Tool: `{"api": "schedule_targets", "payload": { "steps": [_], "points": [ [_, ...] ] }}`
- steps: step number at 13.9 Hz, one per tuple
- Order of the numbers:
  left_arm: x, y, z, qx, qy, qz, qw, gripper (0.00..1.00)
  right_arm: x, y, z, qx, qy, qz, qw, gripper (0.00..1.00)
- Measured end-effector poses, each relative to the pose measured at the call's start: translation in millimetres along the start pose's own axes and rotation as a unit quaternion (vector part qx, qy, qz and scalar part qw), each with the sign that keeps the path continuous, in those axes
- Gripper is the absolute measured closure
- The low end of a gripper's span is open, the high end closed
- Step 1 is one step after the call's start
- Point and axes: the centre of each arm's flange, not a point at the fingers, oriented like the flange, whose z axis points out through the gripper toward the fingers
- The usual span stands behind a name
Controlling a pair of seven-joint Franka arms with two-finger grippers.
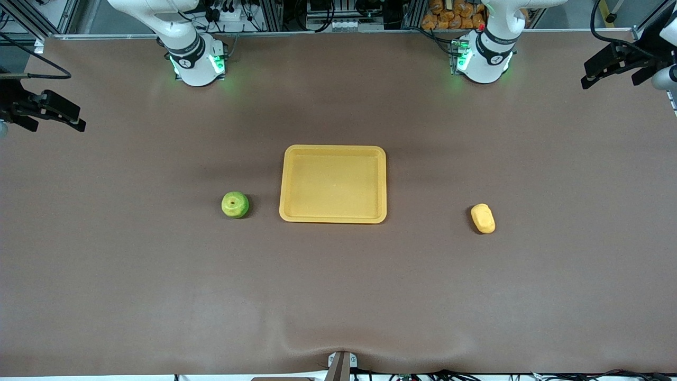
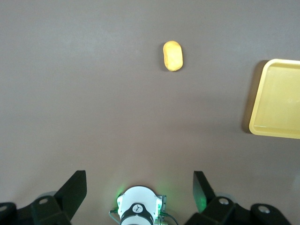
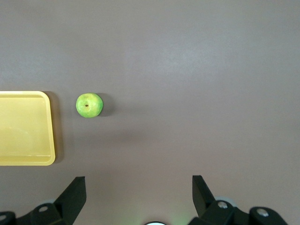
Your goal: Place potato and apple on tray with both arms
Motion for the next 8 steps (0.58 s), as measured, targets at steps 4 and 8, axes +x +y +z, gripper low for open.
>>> {"api": "schedule_targets", "payload": {
  "steps": [4,8],
  "points": [
    [-0.5,-0.1,0.5,0.000,-0.003,0.000,1.000,0.00,1.4,0.6,1.8,0.000,-0.001,0.001,1.000,0.00],
    [-0.4,-1.5,0.5,0.000,-0.003,-0.001,1.000,0.00,4.6,3.8,6.5,0.000,-0.006,0.004,1.000,0.00]
  ]
}}
